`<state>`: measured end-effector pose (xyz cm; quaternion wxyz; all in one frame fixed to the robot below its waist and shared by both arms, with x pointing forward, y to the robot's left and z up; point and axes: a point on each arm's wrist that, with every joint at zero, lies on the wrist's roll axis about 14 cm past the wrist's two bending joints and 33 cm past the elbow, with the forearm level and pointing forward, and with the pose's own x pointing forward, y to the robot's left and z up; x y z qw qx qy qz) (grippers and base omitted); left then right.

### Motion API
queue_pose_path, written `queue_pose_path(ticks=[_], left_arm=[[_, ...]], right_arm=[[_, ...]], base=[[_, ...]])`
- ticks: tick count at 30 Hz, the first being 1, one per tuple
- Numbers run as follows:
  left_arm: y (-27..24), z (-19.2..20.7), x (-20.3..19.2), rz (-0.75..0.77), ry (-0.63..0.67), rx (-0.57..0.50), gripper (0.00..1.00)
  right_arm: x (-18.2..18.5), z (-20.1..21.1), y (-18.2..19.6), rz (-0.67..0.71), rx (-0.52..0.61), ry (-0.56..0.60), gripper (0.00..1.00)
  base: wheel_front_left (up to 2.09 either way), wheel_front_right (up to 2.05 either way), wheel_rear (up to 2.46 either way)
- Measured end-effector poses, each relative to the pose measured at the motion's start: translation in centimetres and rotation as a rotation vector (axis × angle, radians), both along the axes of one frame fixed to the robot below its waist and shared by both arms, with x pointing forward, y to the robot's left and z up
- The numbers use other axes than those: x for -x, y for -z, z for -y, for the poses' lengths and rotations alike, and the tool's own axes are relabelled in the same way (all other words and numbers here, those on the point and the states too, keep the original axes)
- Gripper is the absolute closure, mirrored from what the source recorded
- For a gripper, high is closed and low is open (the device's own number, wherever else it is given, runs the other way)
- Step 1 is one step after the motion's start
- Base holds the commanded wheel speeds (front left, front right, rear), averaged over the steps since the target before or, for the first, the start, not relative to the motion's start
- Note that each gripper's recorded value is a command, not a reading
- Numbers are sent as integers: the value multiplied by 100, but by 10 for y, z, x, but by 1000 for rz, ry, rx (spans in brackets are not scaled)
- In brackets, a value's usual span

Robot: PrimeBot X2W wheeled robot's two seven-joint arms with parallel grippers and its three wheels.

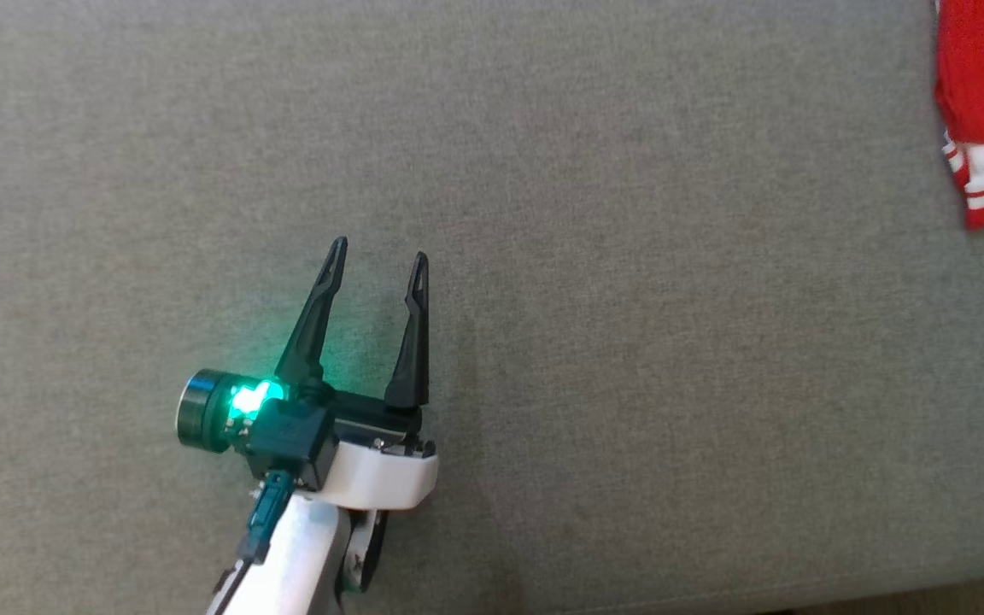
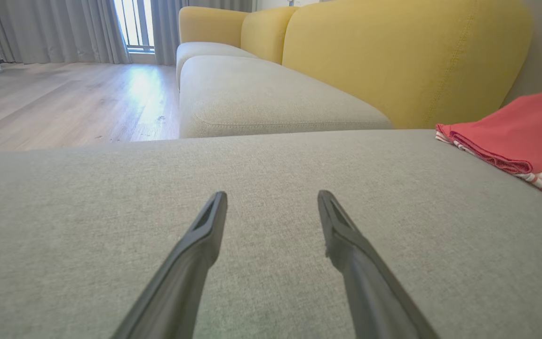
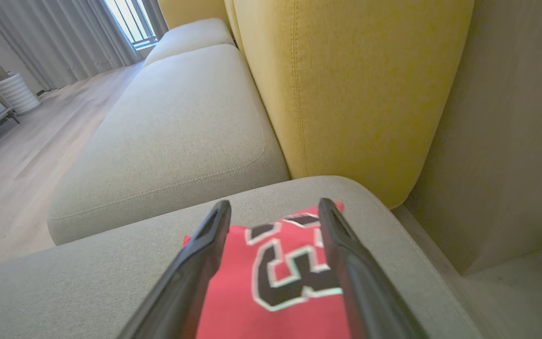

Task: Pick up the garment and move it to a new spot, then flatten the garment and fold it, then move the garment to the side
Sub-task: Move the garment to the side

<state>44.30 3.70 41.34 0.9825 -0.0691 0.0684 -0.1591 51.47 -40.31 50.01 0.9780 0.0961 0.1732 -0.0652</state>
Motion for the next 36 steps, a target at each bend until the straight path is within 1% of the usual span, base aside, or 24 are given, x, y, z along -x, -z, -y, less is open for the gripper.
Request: queue_pose_path(ticks=[3, 5, 6, 11, 15, 21, 23, 25, 27, 31, 36], left_arm=[[-10, -3, 2, 17, -11, 6, 0], [-18, -7, 5, 29, -31, 5, 0], [-23, -9, 7, 35, -41, 7, 0], [-45, -24, 22, 64, -100, 26, 0], [-63, -32, 40, 95, -131, 39, 0], [-86, -50, 68, 144, -185, 46, 0], [-89, -55, 80, 152, -201, 45, 0], [-91, -62, 91, 159, -222, 44, 0], [-96, -72, 101, 175, -253, 45, 0], [-106, -85, 116, 216, -293, 34, 0], [-104, -90, 132, 215, -293, 43, 0]], right_arm=[[4, 1, -9, 33, 65, 0, 0], [8, -8, -6, 22, 139, -35, 0], [10, -16, -6, 32, 146, -49, 0], [26, -80, 8, 61, 85, -152, 0], [49, -130, 17, 83, 39, -231, 0], [88, -205, 22, 163, -51, -338, 0], [103, -224, 23, 196, -89, -354, 0], [117, -238, 24, 235, -94, -371, 0], [129, -250, 23, 271, -75, -398, 0], [142, -266, 21, 317, -61, -404, 0], [156, -278, 6, 385, -82, -374, 0]], base=[[0, 0, 0], [0, 0, 0], [0, 0, 0], [0, 0, 0], [0, 0, 0], [0, 0, 0], [0, 0, 0], [0, 0, 0], [0, 0, 0], [0, 0, 0], [0, 0, 0]])
